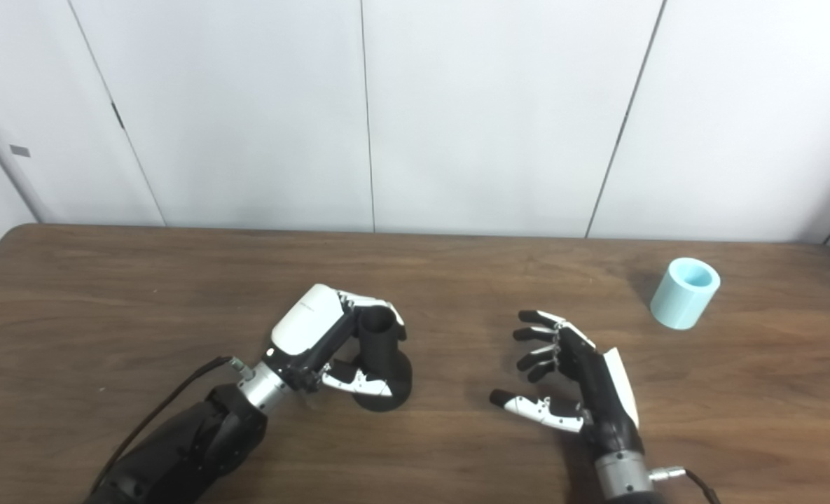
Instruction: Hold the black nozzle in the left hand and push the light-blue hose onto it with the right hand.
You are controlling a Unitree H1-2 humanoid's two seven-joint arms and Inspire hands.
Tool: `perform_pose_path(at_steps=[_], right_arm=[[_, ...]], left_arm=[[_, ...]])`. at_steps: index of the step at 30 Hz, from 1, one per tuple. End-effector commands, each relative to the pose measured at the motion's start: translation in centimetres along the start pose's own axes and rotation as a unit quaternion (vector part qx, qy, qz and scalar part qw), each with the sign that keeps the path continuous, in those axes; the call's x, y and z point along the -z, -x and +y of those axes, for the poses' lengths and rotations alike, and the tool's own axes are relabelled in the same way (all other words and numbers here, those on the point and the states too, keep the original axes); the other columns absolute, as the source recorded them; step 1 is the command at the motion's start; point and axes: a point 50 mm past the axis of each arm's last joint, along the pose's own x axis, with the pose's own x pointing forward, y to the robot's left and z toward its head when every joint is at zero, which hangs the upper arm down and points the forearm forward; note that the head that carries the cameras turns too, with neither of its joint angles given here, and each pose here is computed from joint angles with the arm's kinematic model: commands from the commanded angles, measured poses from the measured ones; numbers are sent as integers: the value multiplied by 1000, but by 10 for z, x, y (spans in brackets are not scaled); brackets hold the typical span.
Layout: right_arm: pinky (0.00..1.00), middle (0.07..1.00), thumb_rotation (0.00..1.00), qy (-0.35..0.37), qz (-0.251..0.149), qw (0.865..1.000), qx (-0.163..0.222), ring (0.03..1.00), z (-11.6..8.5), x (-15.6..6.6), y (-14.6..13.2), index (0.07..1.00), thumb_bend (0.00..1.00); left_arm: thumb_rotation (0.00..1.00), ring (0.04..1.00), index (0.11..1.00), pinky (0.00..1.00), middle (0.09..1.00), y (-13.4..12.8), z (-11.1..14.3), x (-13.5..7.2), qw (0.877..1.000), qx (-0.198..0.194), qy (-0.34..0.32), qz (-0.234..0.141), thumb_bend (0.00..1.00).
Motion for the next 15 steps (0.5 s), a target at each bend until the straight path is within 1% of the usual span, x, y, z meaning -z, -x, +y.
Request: perform_pose_path(at_steps=[1, 3, 5, 7, 10, 15], right_arm=[[406, 670, 101, 0, -55, 998, 18, 511, -6, -18, -12, 733, 700], [406, 673, 100, -6, -59, 998, 20, 511, -7, -21, -13, 733, 702], [408, 675, 100, -10, -62, 998, 22, 513, -7, -23, -13, 733, 705], [413, 678, 92, -13, -64, 998, 23, 514, -8, -23, -14, 732, 710], [410, 680, 76, -17, -68, 997, 24, 512, -9, -24, -15, 729, 709], [416, 677, 74, -18, -70, 997, 25, 511, -10, -24, -15, 730, 709]], left_arm=[[0, 368, 504, 310, 443, 59, -53, 11, 984, 151, 17, 89, 522], [0, 379, 501, 321, 451, 60, -51, 13, 978, 159, 48, 128, 522], [0, 397, 504, 341, 472, 62, -50, 14, 971, 163, 73, 159, 508], [0, 404, 508, 353, 472, 64, -50, 15, 966, 163, 90, 181, 505], [0, 405, 512, 364, 465, 68, -50, 18, 959, 163, 110, 202, 503], [0, 417, 511, 396, 461, 74, -49, 25, 949, 171, 141, 225, 504]])
